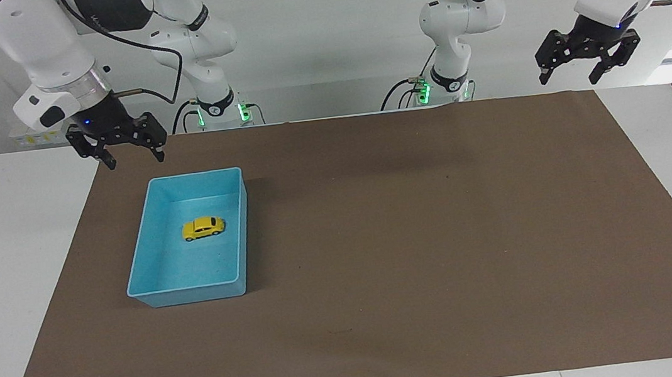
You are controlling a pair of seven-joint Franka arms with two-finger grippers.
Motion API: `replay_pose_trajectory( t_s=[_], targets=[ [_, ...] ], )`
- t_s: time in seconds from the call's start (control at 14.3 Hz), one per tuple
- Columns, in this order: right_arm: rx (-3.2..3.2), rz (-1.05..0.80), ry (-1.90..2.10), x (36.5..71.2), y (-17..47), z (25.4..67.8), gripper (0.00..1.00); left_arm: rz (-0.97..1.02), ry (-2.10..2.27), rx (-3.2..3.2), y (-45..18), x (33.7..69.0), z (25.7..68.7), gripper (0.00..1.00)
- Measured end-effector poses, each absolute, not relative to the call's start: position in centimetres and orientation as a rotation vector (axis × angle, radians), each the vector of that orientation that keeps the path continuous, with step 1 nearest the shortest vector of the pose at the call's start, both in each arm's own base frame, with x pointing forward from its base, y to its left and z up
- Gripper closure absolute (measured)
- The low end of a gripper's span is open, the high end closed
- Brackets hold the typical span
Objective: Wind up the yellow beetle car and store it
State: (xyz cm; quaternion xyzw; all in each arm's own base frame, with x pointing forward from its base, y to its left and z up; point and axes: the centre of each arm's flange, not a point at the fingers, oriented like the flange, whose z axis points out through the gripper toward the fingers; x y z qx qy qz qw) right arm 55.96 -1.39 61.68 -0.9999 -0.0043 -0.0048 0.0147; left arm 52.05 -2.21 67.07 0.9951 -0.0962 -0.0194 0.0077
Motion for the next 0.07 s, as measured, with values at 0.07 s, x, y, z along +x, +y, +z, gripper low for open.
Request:
replay_pose_trajectory(
  t_s=[0.07],
  targets=[
    [-3.112, -0.015, -0.01, 55.95, -1.51, 61.68, 0.0, -0.062, -0.3, 3.111, -2.19, 52.04, 67.06, 0.0]
  ],
)
